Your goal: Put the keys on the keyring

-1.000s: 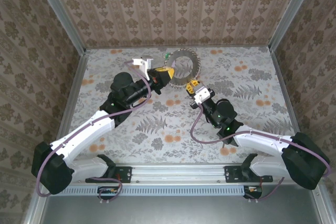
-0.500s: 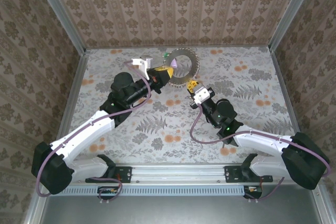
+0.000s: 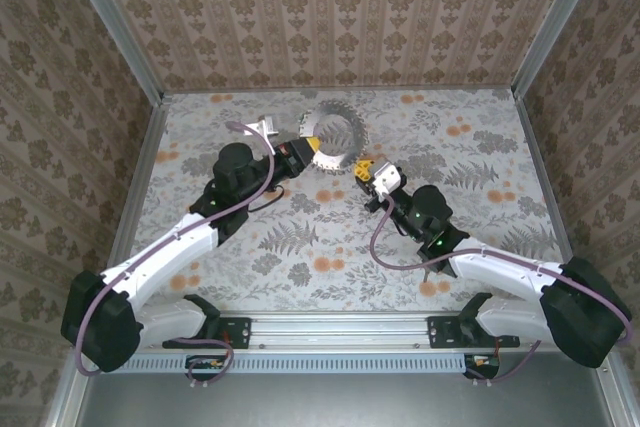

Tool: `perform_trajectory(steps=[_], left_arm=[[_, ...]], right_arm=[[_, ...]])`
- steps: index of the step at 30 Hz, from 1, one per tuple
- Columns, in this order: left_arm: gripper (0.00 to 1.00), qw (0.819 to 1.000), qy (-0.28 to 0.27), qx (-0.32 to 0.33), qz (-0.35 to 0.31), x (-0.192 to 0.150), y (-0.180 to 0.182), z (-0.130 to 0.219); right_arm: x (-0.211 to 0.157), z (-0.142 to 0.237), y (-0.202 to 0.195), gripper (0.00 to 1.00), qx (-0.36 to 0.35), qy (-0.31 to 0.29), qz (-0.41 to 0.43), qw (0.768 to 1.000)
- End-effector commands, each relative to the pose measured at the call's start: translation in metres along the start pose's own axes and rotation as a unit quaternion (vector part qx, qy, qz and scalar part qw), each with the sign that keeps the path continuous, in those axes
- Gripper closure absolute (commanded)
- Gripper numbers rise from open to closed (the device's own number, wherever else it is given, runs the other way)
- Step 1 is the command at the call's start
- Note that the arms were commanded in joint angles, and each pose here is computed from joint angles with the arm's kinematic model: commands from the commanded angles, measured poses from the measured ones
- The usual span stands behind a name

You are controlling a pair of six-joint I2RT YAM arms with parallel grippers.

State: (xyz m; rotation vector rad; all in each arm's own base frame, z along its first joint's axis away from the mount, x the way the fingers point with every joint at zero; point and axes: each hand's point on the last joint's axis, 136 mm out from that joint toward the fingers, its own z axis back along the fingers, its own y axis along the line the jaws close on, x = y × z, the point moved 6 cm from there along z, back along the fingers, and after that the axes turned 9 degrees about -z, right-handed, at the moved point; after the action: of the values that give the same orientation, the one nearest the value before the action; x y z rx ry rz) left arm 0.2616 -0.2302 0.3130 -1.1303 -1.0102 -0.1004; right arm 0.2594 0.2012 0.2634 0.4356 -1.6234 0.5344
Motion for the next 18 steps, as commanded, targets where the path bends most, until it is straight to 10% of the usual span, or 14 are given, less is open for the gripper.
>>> perform_trajectory(steps=[1, 9, 18], left_arm=[[0.93, 0.997, -0.028, 0.05, 0.058, 0.004, 0.026, 0.005], [0.94, 0.988, 0.002, 0.043, 0.146, -0.018, 0.04, 0.0], [1.0, 0.994, -0.047, -0.022, 0.091, 0.0, 0.021, 0.001]], right_arm=[[0.036, -0.003, -0.011, 1.0, -0.013, -0.059, -0.029, 0.998], [0.027, -0.011, -0.014, 1.0, -0.03, -0.052, -0.023, 0.998], [0.019, -0.019, -0.019, 1.0, -0.08, 0.026, 0.035, 0.996]])
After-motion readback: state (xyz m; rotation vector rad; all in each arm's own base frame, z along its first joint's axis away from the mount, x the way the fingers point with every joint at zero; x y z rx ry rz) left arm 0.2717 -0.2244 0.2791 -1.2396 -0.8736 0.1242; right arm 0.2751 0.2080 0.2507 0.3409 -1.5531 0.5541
